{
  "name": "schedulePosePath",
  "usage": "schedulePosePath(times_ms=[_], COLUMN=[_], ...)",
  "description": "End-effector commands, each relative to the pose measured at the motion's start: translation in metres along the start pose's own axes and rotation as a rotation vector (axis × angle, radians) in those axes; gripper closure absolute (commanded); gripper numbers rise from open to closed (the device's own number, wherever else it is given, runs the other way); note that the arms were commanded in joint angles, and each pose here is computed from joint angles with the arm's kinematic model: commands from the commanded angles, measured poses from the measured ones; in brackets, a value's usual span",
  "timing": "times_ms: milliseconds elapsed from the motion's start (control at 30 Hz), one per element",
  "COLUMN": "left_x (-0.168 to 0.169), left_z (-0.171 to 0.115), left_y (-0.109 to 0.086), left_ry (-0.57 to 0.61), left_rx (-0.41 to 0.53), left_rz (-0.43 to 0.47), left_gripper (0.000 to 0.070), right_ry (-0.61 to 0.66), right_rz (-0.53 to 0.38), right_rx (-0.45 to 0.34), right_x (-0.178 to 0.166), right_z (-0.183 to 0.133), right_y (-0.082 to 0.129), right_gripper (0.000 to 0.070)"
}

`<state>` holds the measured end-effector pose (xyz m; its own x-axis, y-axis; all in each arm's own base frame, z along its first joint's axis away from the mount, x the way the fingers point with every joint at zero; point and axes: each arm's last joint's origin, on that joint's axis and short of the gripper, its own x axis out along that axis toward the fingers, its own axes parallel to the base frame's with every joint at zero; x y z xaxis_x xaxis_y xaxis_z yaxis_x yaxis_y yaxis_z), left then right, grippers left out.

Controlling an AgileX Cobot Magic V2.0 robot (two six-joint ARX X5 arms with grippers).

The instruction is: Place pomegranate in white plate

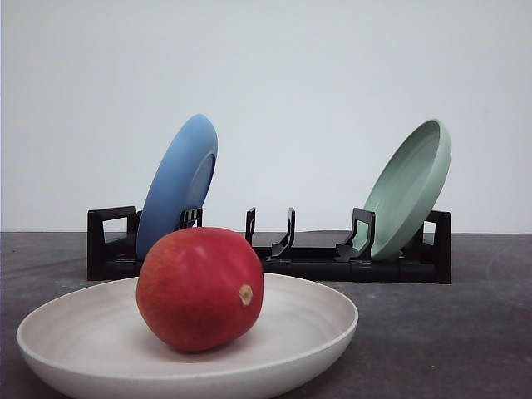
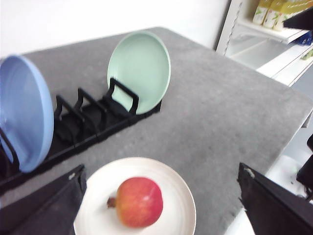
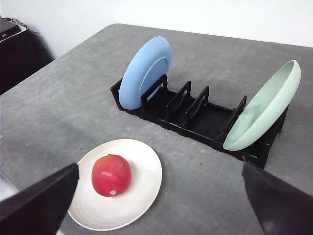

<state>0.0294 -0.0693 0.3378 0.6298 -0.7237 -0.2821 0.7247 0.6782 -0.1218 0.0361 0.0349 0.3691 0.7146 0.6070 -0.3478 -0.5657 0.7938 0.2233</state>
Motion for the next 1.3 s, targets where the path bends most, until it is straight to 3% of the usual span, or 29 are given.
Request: schedulePosePath(times_ms=[0,67,100,133,167,200,267,967,1133,1267], left_x=[-0.002,-0.002,-0.002,-0.002,-0.002,-0.002,-0.002,-0.002,0.003,0.01], left_z=[0.005,0.007,0.007,0.008,0.008,0.008,0.008,0.008,0.008,0.003], left_y=[-0.001,-0.002,-0.002,-0.002,-0.002,-0.002,-0.002,-0.002,0.007,0.026], left_ry=[-0.028,-0.045,-0.054,-0.058,-0.059,-0.059,-0.059,-0.061,-0.048,-0.055], left_rx=[0.022,0.013,0.012,0.025,0.039,0.043,0.043,0.042,0.012,-0.029], left_rz=[-0.016,-0.018,-0.019,-0.021,-0.023,-0.022,-0.02,-0.019,0.062,0.266], left_gripper=[0.0108,0.0132,0.0244,0.0462,0.0671,0.0668,0.07,0.07,0.07,0.07], right_ry=[-0.006,-0.003,0.003,0.011,0.017,0.021,0.023,0.021,0.018,0.009], right_rz=[0.011,0.011,0.01,0.006,0.004,0.003,0.003,0.003,0.004,0.006], right_rx=[0.008,0.008,0.007,0.005,0.0,-0.015,-0.017,-0.017,-0.017,-0.015], right_x=[-0.001,-0.001,-0.001,-0.001,-0.001,-0.001,-0.001,-0.001,-0.001,-0.001], right_z=[0.002,0.002,0.001,0.0,0.0,-0.001,-0.001,-0.001,-0.001,0.0], right_y=[0.001,0.001,0.001,0.0,0.0,0.0,0.0,0.0,0.0,0.0], right_gripper=[0.0,0.0018,0.0138,0.0422,0.0634,0.0678,0.069,0.069,0.069,0.069])
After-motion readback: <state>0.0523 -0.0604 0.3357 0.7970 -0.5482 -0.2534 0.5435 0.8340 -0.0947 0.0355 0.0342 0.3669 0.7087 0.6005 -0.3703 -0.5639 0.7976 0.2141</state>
